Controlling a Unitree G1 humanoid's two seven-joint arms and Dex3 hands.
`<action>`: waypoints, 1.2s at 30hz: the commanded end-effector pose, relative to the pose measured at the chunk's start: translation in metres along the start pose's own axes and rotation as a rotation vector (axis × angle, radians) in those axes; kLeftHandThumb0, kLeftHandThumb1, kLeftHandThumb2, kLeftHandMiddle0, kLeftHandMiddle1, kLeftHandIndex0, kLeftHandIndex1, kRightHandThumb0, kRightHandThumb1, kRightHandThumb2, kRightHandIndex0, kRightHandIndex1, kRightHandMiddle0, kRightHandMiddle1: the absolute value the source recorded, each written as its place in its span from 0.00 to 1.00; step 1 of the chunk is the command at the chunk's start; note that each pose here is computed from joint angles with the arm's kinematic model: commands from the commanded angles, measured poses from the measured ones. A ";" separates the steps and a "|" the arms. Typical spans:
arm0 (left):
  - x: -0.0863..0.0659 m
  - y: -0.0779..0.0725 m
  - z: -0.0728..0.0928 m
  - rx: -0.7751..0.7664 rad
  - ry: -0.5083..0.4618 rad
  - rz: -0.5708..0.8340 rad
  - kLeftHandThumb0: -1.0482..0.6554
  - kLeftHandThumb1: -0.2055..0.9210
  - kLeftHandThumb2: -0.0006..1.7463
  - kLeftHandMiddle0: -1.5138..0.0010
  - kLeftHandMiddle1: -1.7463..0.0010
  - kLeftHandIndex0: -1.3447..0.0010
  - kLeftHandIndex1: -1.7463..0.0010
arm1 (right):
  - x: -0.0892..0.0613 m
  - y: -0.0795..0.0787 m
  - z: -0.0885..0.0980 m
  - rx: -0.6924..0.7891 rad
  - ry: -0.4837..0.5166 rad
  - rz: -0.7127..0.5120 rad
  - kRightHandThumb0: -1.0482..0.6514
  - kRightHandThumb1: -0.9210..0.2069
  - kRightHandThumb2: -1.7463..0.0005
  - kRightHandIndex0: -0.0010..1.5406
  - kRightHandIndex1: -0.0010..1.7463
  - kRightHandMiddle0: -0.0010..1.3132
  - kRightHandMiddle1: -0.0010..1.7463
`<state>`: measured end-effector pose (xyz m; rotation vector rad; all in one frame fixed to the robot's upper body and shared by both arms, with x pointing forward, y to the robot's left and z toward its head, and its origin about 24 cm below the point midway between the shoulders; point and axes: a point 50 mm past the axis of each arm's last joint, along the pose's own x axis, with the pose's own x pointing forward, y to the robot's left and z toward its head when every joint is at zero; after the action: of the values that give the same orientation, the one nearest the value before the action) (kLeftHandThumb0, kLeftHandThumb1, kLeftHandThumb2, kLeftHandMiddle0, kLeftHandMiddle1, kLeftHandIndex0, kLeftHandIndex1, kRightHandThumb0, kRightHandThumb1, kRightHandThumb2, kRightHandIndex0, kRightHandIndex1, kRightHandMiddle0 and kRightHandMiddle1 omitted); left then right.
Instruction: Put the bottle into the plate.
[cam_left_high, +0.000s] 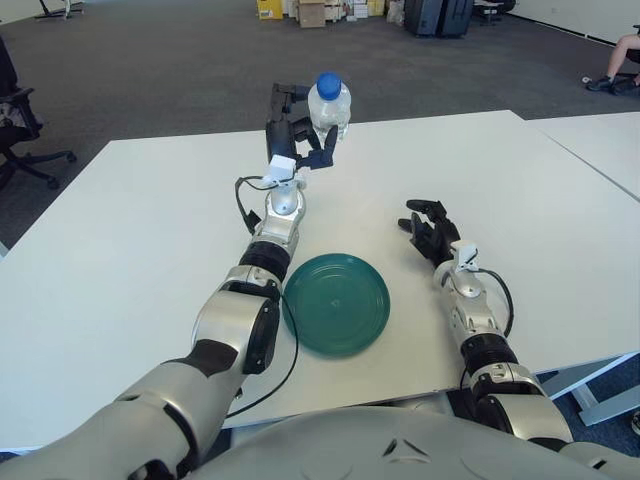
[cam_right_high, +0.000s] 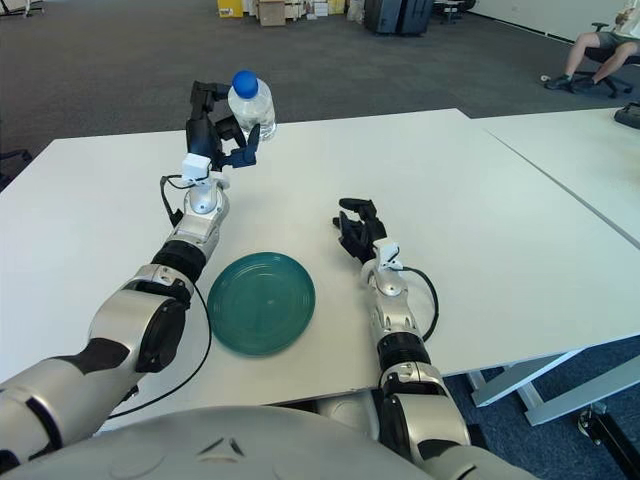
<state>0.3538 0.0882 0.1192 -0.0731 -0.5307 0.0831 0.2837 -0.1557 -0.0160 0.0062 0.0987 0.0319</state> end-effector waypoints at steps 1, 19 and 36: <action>0.004 0.004 0.011 -0.040 -0.045 -0.002 0.33 0.43 0.77 0.20 0.00 0.53 0.00 | 0.004 0.001 0.004 -0.016 -0.011 0.003 0.20 0.00 0.61 0.20 0.44 0.00 0.63; -0.005 0.007 0.035 -0.225 -0.056 -0.126 0.34 0.44 0.76 0.21 0.00 0.54 0.00 | 0.006 -0.001 0.005 -0.036 0.010 -0.005 0.23 0.00 0.59 0.22 0.42 0.00 0.63; -0.012 0.009 0.046 -0.225 -0.058 -0.228 0.34 0.44 0.76 0.21 0.00 0.54 0.00 | 0.008 -0.002 0.005 -0.032 0.015 0.008 0.24 0.00 0.57 0.22 0.40 0.00 0.60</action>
<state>0.3213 0.0961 0.1432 -0.2418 -0.5641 -0.1846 0.2866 -0.1570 -0.0150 -0.0229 0.1142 0.0340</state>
